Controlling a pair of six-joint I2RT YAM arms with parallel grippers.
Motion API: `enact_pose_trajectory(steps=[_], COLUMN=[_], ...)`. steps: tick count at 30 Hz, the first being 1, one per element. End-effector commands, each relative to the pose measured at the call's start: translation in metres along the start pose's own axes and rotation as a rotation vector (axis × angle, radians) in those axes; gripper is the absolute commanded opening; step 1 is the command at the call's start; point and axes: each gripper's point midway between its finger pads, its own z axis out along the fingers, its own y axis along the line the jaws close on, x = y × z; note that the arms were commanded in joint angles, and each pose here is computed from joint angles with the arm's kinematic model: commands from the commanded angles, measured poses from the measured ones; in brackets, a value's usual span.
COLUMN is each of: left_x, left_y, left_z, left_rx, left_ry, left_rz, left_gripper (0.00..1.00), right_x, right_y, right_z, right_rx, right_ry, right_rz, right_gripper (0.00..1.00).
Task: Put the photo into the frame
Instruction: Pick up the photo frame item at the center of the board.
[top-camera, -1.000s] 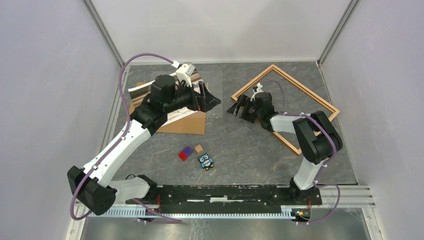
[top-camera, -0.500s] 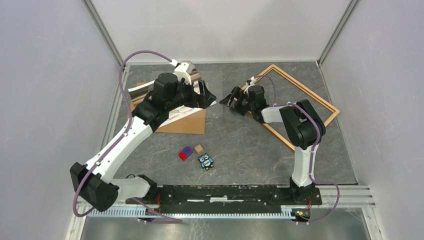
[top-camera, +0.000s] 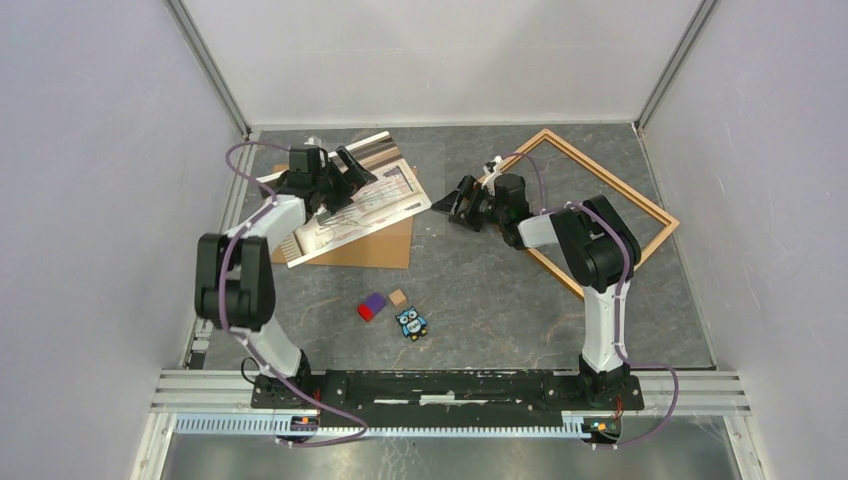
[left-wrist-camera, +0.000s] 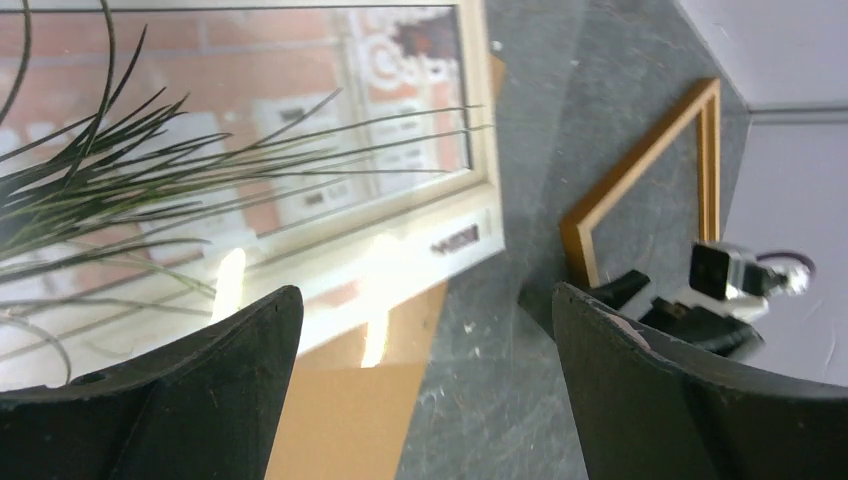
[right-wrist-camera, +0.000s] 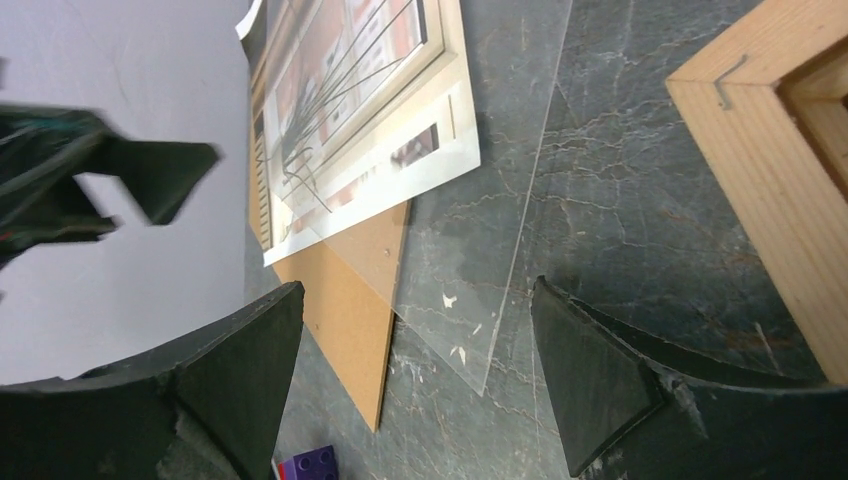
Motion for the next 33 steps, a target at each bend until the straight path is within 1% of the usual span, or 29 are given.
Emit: enact_pose_trajectory(steps=[1, 4, 6, 7, 11, 15, 18, 23, 26, 30, 33], left_x=[-0.014, -0.005, 0.005, 0.009, 0.025, 0.046, 0.058, 0.065, 0.069, 0.075, 0.079], left_y=[-0.010, 0.010, 0.030, 0.035, 0.049, 0.065, 0.080, 0.088, 0.090, 0.089, 0.089], left_z=[0.036, 0.054, 0.061, 0.063, 0.067, 0.070, 0.071, 0.069, 0.071, 0.074, 0.076], left_rx=[0.093, 0.043, -0.039, -0.054, -0.087, -0.132, -0.196, -0.221, -0.218, -0.192, -0.178], left_ry=[0.013, 0.036, 0.070, 0.080, 0.120, 0.184, 0.234, 0.259, 0.273, 0.291, 0.303], left_rz=[-0.098, -0.125, -0.136, -0.140, -0.186, -0.224, -0.220, -0.203, -0.201, -0.220, -0.230], left_gripper=[1.00, 1.00, 1.00, 1.00, 1.00, 1.00, 1.00, 1.00, 1.00, 1.00, 1.00], right_x=[0.009, 0.012, 0.013, 0.014, 0.016, 0.014, 0.009, 0.004, 0.004, 0.010, 0.006], right_y=[0.000, -0.002, -0.003, -0.003, -0.006, 0.011, 0.023, 0.032, 0.033, 0.028, 0.028], right_z=[0.007, 0.009, 0.010, 0.011, 0.012, 0.013, 0.014, 0.017, 0.022, 0.033, 0.039], right_rx=[-0.049, -0.055, -0.058, -0.059, -0.063, -0.137, -0.171, -0.182, -0.183, -0.134, -0.127], right_ry=[0.027, 0.036, 0.040, 0.045, 0.049, 0.033, 0.026, 0.007, -0.010, -0.045, -0.070], right_rz=[0.021, 0.031, 0.029, 0.031, 0.047, 0.106, 0.115, 0.120, 0.136, 0.141, 0.137], right_gripper=[0.90, 0.90, 0.90, 0.90, 0.90, 0.88, 0.86, 0.84, 0.79, 0.75, 0.68])
